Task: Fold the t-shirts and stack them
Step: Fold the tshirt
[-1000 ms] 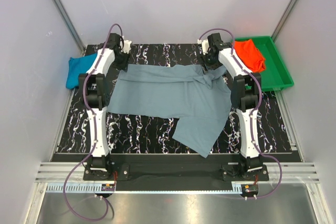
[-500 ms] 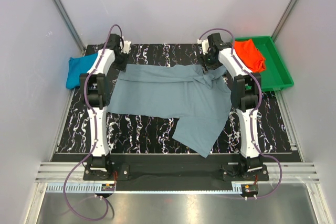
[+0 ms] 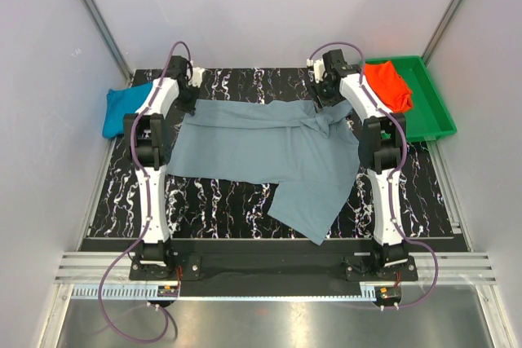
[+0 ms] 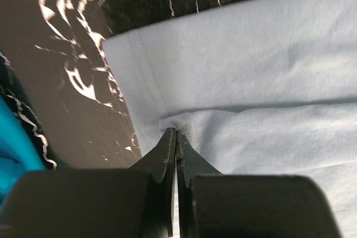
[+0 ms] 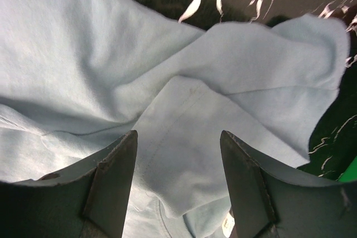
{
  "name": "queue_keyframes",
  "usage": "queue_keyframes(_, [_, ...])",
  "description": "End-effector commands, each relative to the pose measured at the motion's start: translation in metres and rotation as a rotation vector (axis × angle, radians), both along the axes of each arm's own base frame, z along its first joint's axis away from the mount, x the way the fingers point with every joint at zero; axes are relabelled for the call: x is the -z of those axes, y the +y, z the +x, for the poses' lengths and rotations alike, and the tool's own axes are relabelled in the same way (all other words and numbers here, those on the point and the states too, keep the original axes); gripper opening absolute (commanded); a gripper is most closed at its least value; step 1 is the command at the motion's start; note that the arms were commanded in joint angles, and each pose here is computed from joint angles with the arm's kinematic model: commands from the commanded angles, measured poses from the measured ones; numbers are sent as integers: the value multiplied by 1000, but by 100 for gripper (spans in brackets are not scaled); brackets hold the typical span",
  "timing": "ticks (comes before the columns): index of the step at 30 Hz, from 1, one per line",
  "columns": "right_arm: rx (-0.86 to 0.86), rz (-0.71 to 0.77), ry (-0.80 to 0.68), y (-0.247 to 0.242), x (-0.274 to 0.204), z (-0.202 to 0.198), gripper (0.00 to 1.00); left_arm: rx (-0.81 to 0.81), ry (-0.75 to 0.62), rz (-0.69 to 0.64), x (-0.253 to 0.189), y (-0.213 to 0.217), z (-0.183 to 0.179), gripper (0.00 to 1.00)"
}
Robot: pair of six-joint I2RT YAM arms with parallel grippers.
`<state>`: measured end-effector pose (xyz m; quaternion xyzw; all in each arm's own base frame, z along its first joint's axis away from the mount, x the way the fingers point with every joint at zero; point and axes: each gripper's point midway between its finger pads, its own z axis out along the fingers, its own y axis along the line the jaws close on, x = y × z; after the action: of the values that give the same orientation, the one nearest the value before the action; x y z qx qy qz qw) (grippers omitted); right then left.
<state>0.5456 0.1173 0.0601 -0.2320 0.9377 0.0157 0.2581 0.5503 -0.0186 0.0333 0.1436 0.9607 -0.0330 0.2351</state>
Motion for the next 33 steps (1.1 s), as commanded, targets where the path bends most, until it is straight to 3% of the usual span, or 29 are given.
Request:
queue_keyframes(1, [-1,10,-73,9,-20,16,68,8,-90,-25,-41,-1,6,0])
queue_keyframes(13, [-3,17,-68,9,-21,13,68,2,-147,-93,-94,-10,-43,0])
queue_keyframes(26, [-6,26,-69,10,-29,7,68,-11,22,-92,-51,-10,-97,0])
queue_keyframes(33, [-15,32,-61,12,-39,-5,68,-15,47,-71,-40,-6,-107,0])
